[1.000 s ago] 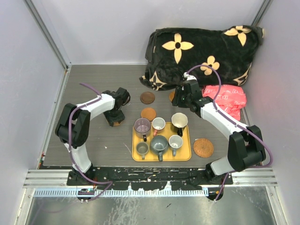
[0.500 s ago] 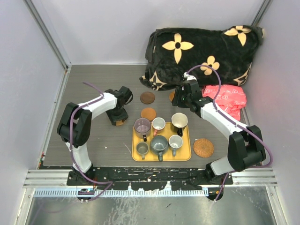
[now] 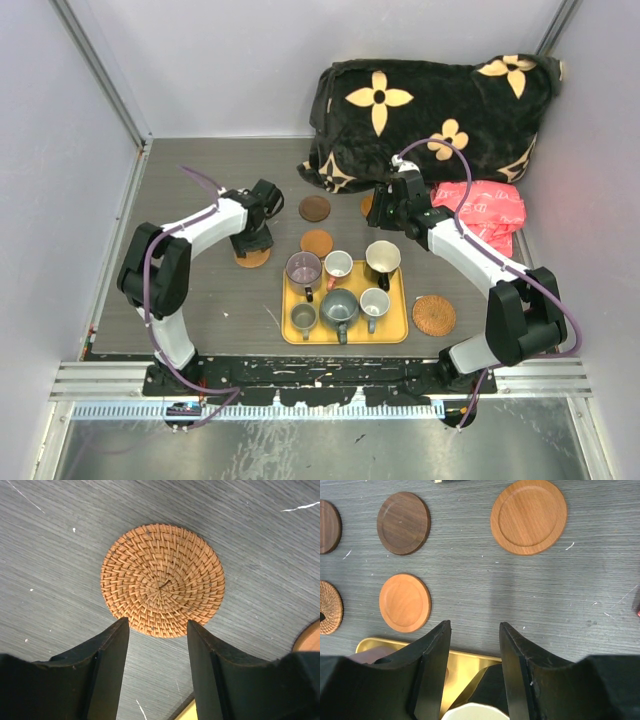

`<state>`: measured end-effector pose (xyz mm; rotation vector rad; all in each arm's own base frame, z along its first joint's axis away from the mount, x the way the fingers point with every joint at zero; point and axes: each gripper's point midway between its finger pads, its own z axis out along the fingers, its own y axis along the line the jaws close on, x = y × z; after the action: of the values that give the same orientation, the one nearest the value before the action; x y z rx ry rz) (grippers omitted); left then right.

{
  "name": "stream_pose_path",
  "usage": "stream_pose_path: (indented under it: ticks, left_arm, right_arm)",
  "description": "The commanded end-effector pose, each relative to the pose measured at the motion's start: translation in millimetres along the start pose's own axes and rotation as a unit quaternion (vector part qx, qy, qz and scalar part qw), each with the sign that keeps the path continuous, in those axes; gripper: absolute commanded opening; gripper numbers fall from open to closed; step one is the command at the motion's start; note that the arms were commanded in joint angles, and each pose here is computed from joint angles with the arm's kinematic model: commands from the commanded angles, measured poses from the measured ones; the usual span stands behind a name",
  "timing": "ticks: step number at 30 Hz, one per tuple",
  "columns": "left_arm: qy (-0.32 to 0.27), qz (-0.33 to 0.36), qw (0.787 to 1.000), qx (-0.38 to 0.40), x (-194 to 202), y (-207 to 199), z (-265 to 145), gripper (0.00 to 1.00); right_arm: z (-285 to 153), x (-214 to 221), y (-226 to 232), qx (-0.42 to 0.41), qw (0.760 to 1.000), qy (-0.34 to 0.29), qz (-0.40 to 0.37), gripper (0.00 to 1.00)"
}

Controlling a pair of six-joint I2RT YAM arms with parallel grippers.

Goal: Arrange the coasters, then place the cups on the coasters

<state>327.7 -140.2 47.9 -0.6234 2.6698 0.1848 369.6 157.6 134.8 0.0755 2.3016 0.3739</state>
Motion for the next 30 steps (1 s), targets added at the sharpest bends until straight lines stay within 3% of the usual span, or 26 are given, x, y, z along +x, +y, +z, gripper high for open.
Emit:
stream_pose_path:
  ticks: [1, 30]
  left_arm:
    - [-0.035, 0.01, 0.999, 0.015, -10, -5, 3, 0.52]
    - [-0.042, 0.043, 0.998, -0.001, -18, -23, 35, 0.52]
  right_arm:
    - [-5, -18, 5, -0.003, 1.0, -0.024, -0.005, 0.49]
    - [-3, -19, 3, 0.009, 1.0, -0.016, -0.01, 0.5]
